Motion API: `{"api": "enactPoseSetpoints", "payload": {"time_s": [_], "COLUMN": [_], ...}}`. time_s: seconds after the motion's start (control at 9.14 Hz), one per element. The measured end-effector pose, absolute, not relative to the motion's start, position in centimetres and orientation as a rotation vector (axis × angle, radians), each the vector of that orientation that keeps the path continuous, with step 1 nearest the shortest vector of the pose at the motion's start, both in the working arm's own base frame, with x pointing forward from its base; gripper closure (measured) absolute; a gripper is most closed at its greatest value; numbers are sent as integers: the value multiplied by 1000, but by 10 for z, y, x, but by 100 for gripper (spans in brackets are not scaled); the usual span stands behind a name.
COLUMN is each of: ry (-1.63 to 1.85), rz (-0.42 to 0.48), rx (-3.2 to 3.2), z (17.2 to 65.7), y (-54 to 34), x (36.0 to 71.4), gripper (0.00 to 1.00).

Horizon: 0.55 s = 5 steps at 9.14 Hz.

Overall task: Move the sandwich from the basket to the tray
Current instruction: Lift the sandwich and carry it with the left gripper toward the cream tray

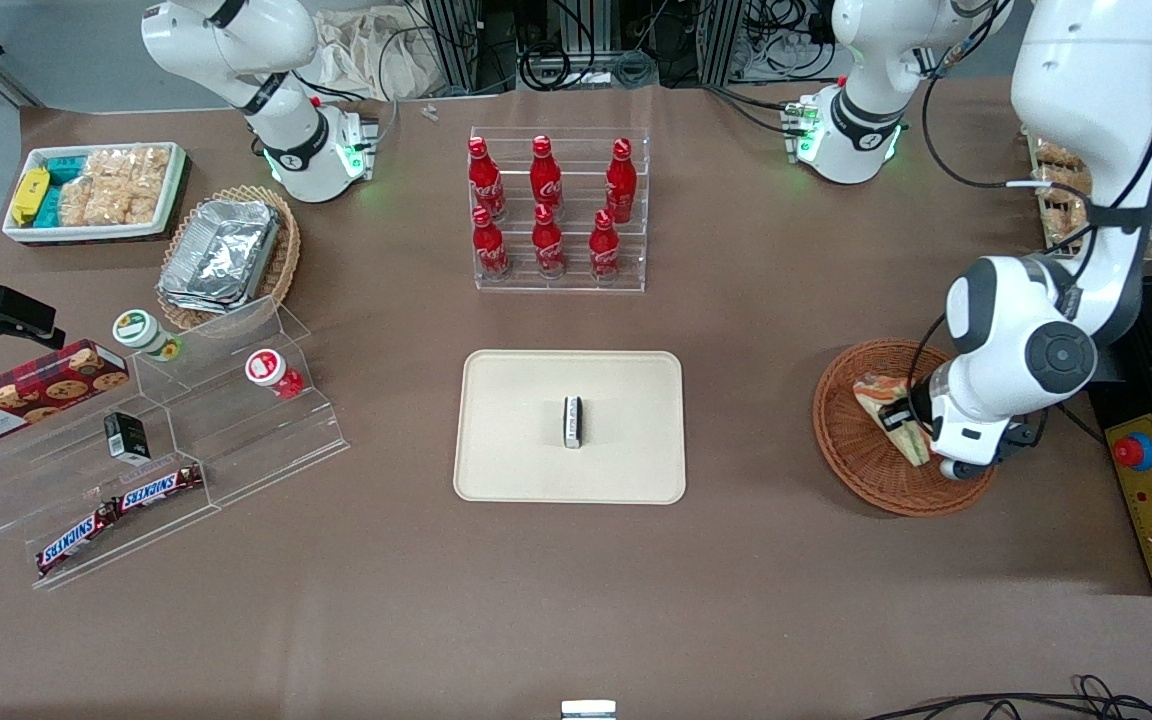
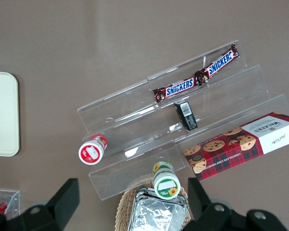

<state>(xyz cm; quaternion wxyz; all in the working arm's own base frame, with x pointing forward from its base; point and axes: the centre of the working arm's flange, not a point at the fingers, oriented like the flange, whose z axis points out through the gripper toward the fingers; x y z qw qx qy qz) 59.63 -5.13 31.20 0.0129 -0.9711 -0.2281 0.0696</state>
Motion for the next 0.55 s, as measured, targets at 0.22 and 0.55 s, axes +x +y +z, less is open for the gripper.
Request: {"api": "enactPoseSetpoints", "payload": {"time_s": [0.22,0.55], "ry": [-667,-623], "rz": [280,219], "rx": [-3011,-3074], "z": [409,528], "y": [-71,-95], "x": [604,605], "gripper": [68,69]}}
